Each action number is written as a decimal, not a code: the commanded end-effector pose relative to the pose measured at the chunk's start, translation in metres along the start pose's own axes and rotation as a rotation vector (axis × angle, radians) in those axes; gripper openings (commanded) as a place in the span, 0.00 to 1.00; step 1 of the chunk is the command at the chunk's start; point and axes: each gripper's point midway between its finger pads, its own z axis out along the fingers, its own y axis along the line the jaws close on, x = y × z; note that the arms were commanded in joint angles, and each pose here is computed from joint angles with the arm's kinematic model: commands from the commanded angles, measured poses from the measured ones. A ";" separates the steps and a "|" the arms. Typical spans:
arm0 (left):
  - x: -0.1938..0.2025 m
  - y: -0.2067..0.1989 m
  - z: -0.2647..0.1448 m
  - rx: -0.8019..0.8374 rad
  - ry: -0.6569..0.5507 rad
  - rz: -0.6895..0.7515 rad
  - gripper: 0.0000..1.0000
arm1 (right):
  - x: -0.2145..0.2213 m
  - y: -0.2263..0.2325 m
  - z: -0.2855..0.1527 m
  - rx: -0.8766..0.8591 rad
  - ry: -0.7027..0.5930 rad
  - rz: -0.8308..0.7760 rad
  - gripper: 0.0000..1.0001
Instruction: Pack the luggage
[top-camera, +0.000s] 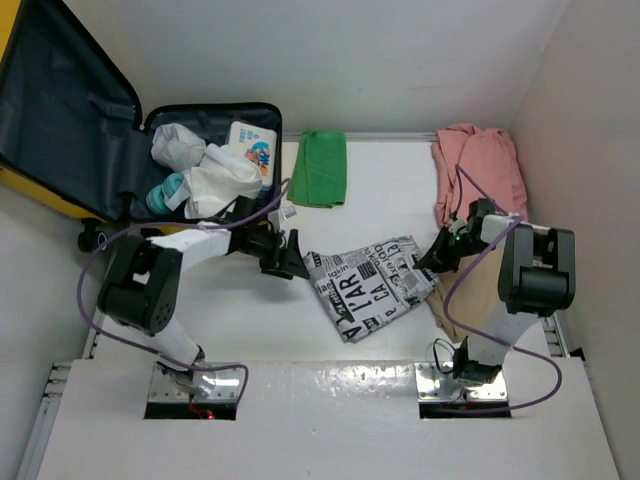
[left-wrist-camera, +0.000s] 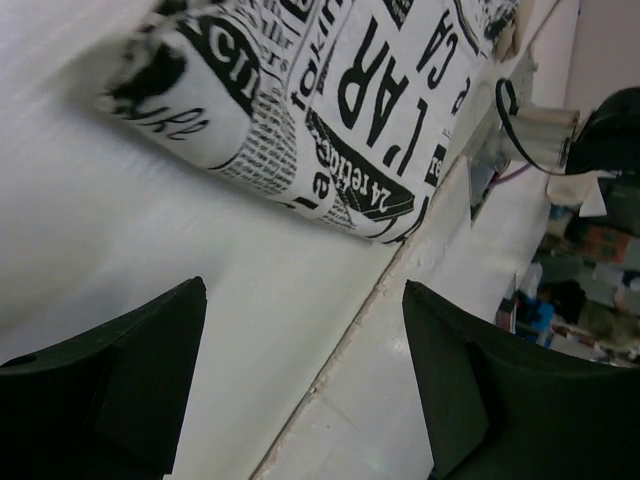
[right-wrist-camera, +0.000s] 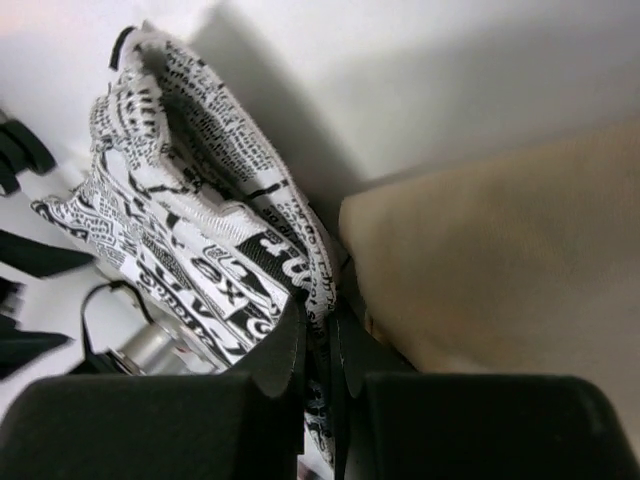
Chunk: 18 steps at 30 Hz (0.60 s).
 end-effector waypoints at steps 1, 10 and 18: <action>0.005 -0.026 0.010 0.102 0.053 0.032 0.81 | -0.007 0.020 0.002 -0.040 -0.084 0.081 0.00; 0.020 -0.019 0.057 -0.019 0.073 -0.022 0.81 | -0.006 0.011 0.008 0.033 -0.147 0.216 0.00; 0.031 0.013 0.057 -0.206 0.105 -0.114 0.76 | -0.006 0.001 -0.014 0.074 -0.231 0.218 0.00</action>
